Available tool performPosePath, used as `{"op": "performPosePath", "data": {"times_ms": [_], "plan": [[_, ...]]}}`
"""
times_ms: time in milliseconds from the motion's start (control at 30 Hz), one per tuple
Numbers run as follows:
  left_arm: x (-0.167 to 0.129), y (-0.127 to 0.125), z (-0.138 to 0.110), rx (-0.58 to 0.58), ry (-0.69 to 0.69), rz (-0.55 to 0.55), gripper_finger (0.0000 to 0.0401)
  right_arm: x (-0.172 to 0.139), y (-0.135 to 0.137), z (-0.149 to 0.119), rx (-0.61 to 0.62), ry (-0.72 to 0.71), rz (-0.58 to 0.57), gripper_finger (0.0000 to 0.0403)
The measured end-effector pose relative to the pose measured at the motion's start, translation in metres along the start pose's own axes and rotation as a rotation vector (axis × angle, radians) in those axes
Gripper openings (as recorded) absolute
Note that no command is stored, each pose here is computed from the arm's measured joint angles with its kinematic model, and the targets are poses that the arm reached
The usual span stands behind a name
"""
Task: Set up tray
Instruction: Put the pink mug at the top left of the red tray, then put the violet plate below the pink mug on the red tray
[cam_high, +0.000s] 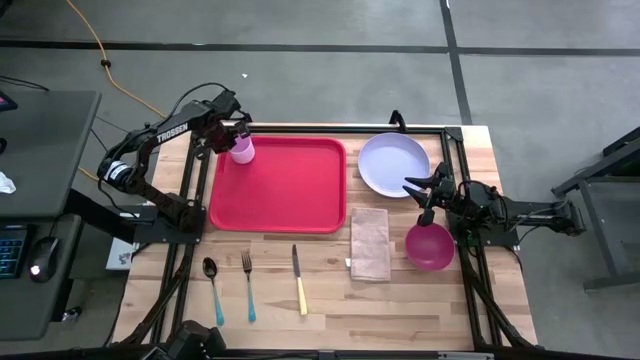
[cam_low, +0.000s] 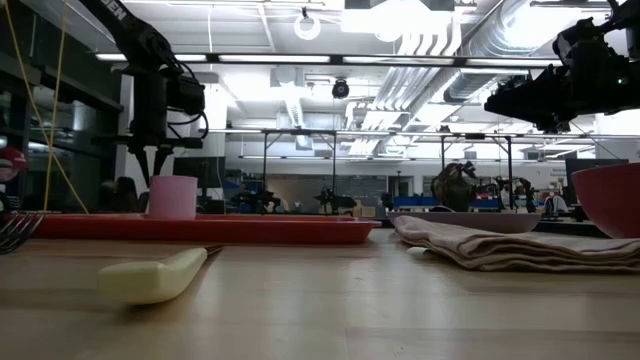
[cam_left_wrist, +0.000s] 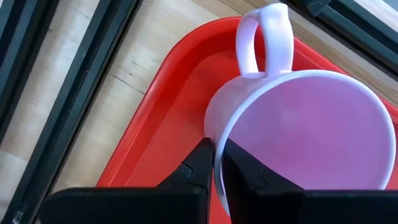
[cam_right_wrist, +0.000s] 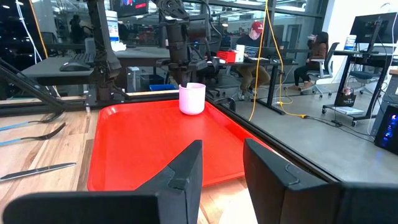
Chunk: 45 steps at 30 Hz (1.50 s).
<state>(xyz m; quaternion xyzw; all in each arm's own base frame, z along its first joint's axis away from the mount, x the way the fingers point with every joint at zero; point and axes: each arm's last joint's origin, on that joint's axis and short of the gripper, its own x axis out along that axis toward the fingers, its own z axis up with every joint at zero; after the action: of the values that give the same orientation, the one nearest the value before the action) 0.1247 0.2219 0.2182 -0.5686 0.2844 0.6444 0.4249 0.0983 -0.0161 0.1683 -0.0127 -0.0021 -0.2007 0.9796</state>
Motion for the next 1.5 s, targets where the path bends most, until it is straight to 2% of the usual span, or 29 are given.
{"op": "performPosePath", "data": {"times_ms": [533, 1033, 1333, 1500], "plan": [[-0.007, 0.002, 0.0, 0.005, -0.015, -0.022, 0.0065, 0.0, 0.0, 0.0, -0.006, 0.0, 0.0, 0.0094], [-0.033, 0.012, -0.002, -0.005, -0.094, -0.091, 0.0065, 0.0, 0.0, 0.0, -0.025, 0.0, 0.0, 0.0094], [-0.056, 0.022, -0.005, -0.016, -0.147, -0.171, 0.0065, 0.0, 0.0, 0.0, -0.026, 0.0, 0.0, 0.0094], [-0.069, 0.029, -0.008, 0.014, -0.182, -0.22, 0.0065, 0.0, 0.0, 0.0, -0.026, 0.0, 0.0, 0.0094]]}}
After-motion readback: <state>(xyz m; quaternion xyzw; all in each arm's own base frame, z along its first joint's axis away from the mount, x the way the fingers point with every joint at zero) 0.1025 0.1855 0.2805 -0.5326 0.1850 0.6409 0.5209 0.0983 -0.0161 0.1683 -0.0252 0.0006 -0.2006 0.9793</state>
